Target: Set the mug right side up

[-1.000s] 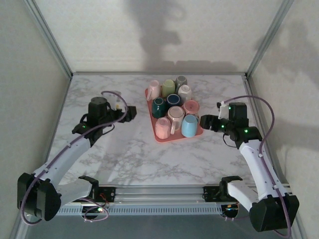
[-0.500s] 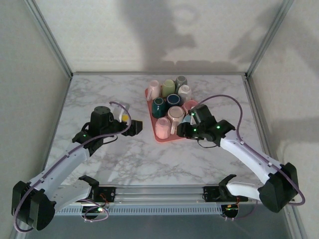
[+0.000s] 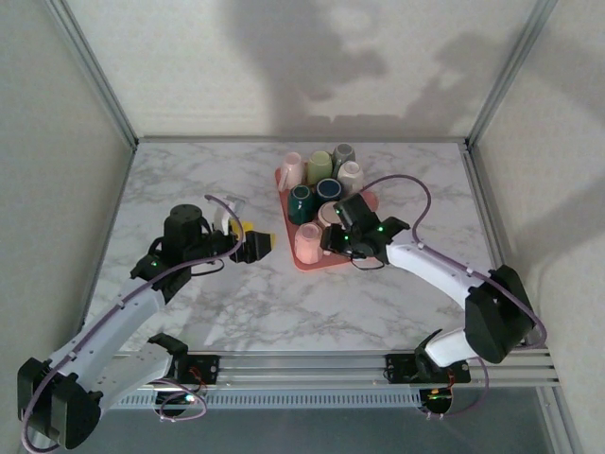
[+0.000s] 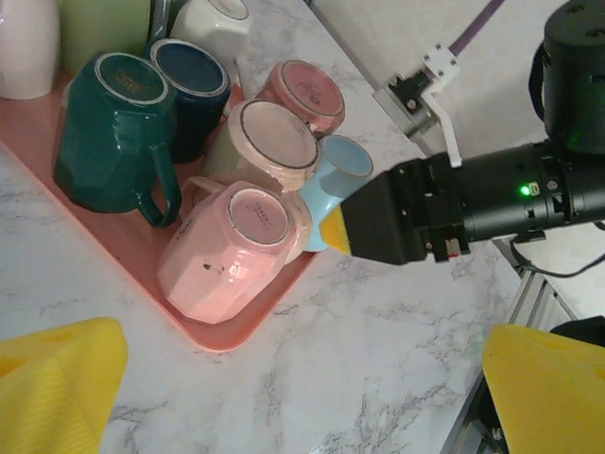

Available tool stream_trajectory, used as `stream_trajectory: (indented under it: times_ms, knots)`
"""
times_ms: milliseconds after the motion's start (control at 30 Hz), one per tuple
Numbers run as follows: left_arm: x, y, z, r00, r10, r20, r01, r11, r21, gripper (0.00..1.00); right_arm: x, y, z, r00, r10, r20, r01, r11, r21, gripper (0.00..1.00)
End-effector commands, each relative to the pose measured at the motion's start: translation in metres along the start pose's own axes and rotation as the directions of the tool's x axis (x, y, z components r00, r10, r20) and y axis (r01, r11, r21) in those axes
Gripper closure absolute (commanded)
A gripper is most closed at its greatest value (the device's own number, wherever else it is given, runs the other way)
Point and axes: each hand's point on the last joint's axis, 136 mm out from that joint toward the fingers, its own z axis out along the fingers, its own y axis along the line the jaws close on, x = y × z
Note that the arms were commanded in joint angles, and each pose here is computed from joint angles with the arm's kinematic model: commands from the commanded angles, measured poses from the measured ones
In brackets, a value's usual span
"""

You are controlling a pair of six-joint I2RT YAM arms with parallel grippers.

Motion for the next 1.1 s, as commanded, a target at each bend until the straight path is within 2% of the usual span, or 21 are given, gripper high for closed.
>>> stream_trajectory:
  times_ms: [0, 367, 833, 933, 1067]
  knots:
    - [0.002, -0.006, 0.003, 1.000, -0.004, -0.001, 0.004, 0.999, 0.046, 0.04, -0.015, 0.008, 0.002, 0.998, 0.041, 0.050, -0.042, 0.999, 0.013, 0.56]
    - [0.003, -0.003, 0.005, 1.000, 0.009, 0.000, -0.009, 0.999, 0.039, 0.04, -0.015, 0.003, 0.026, 0.999, 0.035, 0.028, -0.038, 0.994, 0.098, 0.60]
    - [0.006, 0.000, 0.007, 1.000, 0.005, 0.002, -0.005, 0.999, 0.034, 0.04, -0.011, -0.010, 0.032, 0.994, -0.106, 0.012, 0.097, 0.939, 0.329, 0.64]
    - [0.006, 0.000, 0.007, 1.000, 0.004, 0.001, -0.004, 0.999, 0.035, 0.04, -0.009, -0.013, 0.035, 0.994, -0.114, 0.004, 0.105, 0.928, 0.357, 0.64]
    - [0.006, 0.000, 0.006, 1.000, 0.003, 0.002, -0.003, 0.999, 0.036, 0.04, -0.006, -0.021, 0.040, 0.995, -0.097, -0.003, 0.090, 0.915, 0.392, 0.69]
